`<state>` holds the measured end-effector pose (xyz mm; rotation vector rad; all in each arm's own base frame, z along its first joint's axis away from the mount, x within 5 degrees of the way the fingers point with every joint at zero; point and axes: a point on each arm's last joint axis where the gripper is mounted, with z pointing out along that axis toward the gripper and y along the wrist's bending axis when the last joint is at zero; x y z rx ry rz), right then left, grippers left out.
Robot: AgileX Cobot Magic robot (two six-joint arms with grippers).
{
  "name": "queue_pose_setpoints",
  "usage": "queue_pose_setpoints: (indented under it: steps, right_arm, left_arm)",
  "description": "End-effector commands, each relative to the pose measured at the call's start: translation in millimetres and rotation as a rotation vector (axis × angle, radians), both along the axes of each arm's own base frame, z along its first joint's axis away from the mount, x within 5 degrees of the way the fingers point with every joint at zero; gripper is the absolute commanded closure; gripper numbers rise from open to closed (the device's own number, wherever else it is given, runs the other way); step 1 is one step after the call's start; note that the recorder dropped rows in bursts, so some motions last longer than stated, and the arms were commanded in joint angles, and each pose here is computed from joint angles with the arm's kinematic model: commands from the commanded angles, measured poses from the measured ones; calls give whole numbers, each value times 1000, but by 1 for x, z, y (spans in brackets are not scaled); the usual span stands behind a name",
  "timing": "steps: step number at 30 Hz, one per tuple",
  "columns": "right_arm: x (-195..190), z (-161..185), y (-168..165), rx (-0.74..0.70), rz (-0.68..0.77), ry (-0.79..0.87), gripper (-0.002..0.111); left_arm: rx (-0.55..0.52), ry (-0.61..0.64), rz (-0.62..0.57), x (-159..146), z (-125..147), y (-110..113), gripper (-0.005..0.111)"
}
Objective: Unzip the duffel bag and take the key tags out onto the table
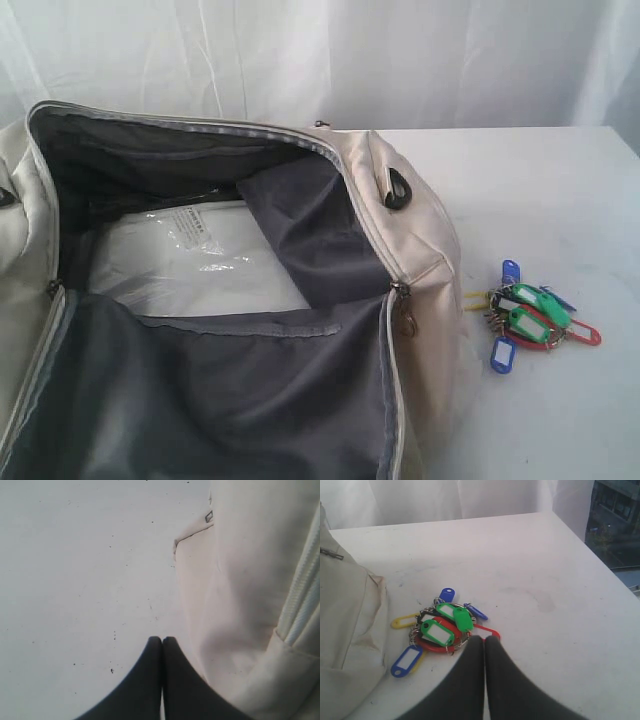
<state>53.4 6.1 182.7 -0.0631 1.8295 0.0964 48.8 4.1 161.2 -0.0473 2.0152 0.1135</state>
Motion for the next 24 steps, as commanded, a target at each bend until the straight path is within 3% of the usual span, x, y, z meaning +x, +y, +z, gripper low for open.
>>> queue_pose_setpoints:
  steps: [1, 6, 24]
  right_arm:
    - [0, -1, 0, 1, -5, -2, 107]
    - [0, -1, 0, 1, -5, -2, 107]
    - [-1, -1, 4, 2, 68, -2, 107]
  left_arm:
    - [-7, 26, -63, -1, -4, -3, 107]
    - [-5, 26, -149, -1, -4, -8, 107]
    - [-5, 26, -151, -1, -4, -8, 107]
